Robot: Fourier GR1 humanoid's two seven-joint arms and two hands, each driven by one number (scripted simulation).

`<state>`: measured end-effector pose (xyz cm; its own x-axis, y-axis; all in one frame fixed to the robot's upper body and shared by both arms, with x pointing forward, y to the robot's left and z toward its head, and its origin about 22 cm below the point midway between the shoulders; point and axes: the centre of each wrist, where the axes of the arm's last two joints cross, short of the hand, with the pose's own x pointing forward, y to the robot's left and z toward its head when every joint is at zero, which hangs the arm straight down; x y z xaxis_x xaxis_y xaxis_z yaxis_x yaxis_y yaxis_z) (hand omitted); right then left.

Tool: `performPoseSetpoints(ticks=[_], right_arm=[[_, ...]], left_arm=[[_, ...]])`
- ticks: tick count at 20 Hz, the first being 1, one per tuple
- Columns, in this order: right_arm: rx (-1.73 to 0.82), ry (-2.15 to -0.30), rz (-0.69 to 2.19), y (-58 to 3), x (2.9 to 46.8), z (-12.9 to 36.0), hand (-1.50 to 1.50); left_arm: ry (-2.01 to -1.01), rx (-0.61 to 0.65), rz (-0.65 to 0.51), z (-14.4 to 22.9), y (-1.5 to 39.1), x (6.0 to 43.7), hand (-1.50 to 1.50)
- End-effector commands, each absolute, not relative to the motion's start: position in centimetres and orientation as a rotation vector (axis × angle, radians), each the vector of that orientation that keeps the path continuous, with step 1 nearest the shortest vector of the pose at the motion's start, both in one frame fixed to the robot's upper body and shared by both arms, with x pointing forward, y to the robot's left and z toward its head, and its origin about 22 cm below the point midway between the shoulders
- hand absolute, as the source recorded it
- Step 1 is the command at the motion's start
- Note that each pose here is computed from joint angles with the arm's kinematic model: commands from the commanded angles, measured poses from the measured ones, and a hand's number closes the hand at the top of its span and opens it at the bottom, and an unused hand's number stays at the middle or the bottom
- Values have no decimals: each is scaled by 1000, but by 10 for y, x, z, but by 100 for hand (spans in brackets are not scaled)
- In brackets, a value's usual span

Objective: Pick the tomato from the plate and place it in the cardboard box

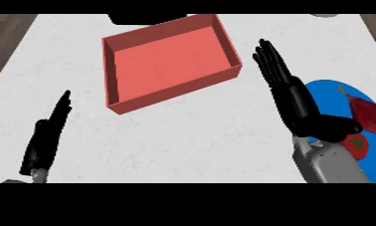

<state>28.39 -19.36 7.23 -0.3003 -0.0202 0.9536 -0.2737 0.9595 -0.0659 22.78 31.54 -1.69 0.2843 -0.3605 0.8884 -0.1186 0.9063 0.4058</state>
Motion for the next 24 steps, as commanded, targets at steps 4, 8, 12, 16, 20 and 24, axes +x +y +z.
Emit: performPoseSetpoints(ticks=[4, 8, 12, 16, 20, 24], right_arm=[[112, -1611, 410, -278, 248, 30, -150], [-317, -1691, 800, -326, 264, 72, -150], [-556, -1653, 1045, -374, 231, 50, -150], [-725, -1733, 1245, -413, 208, 54, -150], [-825, -1717, 1284, -432, 174, 82, -150], [-753, -1568, 1355, -434, 162, 127, -150]], left_arm=[[-1527, 230, -299, 16, 268, 251, 0], [-1557, 147, -324, 26, 254, 257, 0], [-1577, 63, -369, 34, 244, 255, 0], [-1586, 20, -372, 30, 231, 259, 0], [-1596, -5, -419, 35, 214, 261, 0], [-1584, 9, -409, 53, 225, 270, 0]])
